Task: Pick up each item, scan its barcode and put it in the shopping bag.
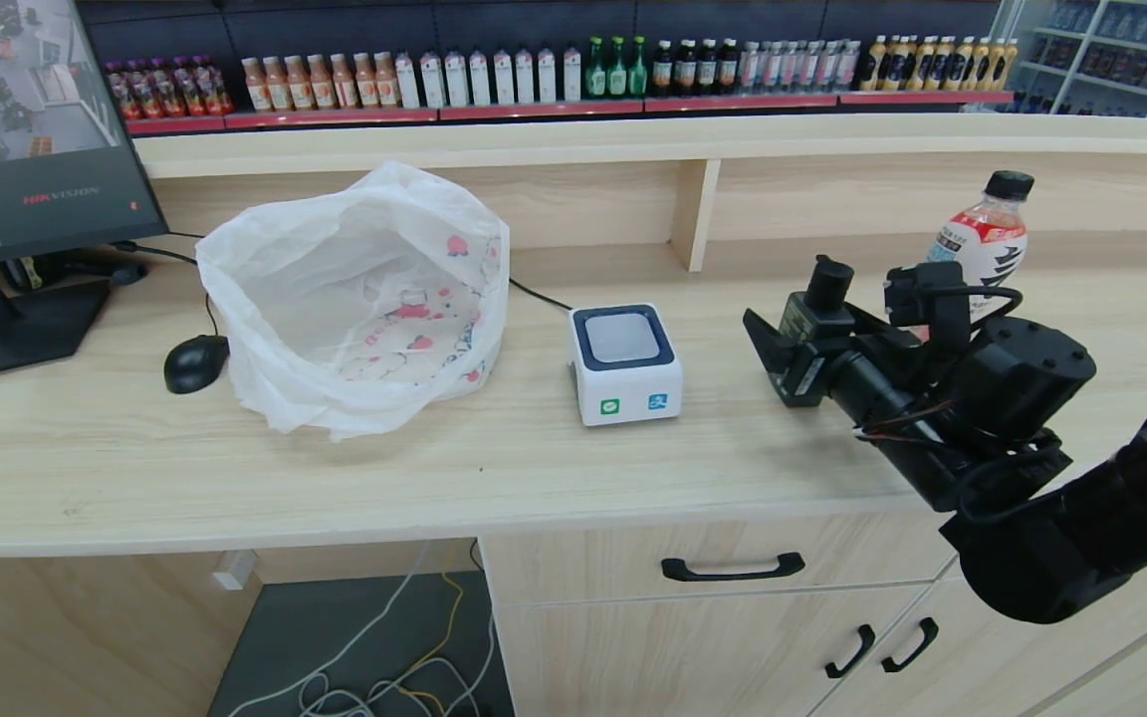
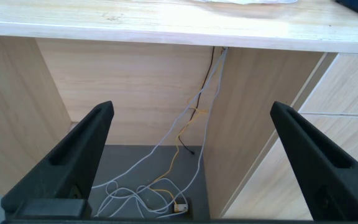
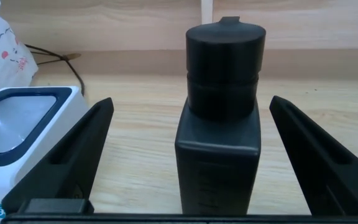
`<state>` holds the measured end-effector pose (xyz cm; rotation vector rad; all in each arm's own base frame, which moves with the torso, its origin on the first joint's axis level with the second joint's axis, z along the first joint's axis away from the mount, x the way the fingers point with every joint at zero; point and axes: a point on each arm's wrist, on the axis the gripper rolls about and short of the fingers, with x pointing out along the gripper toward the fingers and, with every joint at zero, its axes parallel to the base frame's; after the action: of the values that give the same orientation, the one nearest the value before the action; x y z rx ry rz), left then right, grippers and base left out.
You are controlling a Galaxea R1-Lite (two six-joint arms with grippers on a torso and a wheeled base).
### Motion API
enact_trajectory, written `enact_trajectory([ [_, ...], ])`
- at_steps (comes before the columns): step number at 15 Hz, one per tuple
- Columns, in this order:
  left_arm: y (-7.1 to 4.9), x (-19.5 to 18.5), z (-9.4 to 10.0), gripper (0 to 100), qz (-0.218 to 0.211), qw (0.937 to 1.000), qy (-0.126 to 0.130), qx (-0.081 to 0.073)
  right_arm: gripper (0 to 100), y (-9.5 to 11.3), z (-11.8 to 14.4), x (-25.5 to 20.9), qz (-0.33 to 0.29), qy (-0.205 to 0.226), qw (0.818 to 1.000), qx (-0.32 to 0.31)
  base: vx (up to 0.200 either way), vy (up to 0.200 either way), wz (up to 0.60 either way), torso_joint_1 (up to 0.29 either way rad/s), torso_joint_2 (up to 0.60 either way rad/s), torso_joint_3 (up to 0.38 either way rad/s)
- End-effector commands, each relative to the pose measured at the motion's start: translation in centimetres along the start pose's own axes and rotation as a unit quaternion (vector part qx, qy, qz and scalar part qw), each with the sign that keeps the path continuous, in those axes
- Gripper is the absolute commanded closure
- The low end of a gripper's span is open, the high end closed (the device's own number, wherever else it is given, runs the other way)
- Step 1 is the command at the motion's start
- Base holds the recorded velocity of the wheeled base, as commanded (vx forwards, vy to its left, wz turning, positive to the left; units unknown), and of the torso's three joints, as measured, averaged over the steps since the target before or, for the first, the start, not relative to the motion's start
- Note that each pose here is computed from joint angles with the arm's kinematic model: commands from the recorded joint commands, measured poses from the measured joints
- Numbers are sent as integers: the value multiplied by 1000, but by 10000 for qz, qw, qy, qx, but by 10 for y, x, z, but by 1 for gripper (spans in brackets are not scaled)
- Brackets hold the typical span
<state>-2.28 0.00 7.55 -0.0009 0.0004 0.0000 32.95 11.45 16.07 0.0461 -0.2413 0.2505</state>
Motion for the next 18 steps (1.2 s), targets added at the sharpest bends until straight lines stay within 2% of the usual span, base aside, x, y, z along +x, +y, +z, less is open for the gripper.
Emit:
enact_trajectory([
  [1, 0, 0, 0, 0, 0, 10000, -2, -3, 0, 0, -5, 3, -5, 39, 10000, -4, 0, 0, 0, 0, 0, 0],
  [14, 0, 0, 0, 0, 0, 10000, -2, -3, 0, -8, -16, 7, -116, 144, 9998, -26, 0, 0, 0, 0, 0, 0],
  [15, 0, 0, 0, 0, 0, 10000, -2, -3, 100, -8, -17, 7, -108, 151, 9998, -33, 0, 0, 0, 0, 0, 0],
  [18, 0, 0, 0, 0, 0, 10000, -2, -3, 100, -8, -17, 9, -108, 128, 9999, -23, 0, 0, 0, 0, 0, 0],
])
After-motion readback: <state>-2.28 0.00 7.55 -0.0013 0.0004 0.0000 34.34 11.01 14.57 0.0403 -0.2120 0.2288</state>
